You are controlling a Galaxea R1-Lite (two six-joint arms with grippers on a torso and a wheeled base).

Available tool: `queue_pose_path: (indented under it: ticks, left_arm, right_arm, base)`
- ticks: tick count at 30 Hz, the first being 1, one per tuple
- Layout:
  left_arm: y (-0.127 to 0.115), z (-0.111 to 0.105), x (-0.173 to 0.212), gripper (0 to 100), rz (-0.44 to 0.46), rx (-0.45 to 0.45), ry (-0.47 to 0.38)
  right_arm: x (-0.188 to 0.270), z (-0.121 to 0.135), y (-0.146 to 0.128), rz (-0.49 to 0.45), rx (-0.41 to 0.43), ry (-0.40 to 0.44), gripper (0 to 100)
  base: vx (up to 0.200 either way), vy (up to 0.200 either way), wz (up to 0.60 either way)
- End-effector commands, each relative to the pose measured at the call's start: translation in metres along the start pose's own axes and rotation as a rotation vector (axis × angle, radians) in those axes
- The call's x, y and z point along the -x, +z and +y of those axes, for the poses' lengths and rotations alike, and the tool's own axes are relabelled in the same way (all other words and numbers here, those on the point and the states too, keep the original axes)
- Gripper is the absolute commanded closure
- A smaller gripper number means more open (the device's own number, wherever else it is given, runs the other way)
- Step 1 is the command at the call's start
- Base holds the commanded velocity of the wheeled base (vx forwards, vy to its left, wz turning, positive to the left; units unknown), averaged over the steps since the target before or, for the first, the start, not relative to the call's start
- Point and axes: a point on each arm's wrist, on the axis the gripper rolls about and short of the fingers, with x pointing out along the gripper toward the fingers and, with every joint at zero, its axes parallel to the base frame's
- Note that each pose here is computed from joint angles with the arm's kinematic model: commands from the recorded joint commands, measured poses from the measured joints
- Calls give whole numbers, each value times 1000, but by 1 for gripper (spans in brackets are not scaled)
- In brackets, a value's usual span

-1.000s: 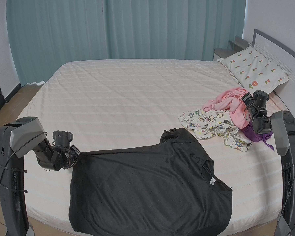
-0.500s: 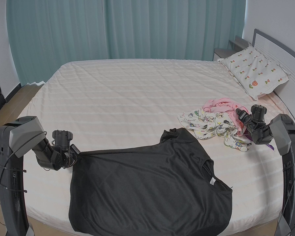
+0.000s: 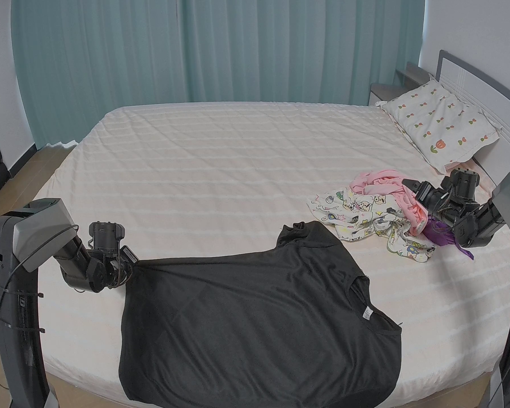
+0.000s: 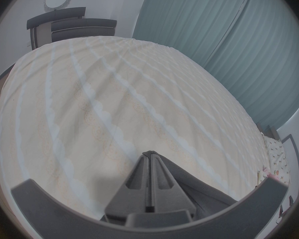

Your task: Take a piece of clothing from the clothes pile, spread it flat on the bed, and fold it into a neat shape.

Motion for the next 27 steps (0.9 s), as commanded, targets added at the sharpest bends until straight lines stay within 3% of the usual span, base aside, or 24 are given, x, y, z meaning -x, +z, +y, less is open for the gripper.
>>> queue_pose_path:
  ticks: [1,4,5,6,12,21,27]
  left_arm:
    - [2,-1,5,100,-5,1,-5]
    - [2,0,5,100,-2,-2,-2]
    - [2,0,5,100,-2,-2,-2]
    - [2,0,5,100,-1,-3,-3]
    - [1,-1,6,100,2,-6,-4]
    - [-10,-1,10,100,24,-22,-1]
    - [-11,-4,12,100,26,-27,-9]
  right_arm:
    - [19,42,-9,49,24,102,0]
    - [21,52,-44,186,39,171,0]
    - [21,52,-44,186,39,171,0]
    - [17,52,-69,263,56,194,0]
    - [0,62,-122,376,77,221,0]
    - [-40,57,-181,407,154,207,0]
    - [-50,59,-187,398,162,200,0]
  base:
    - [0,0,0]
    - [0,0,0]
    - [0,0,0]
    - [0,0,0]
    - [0,0,0]
    - [0,0,0]
    - [0,0,0]
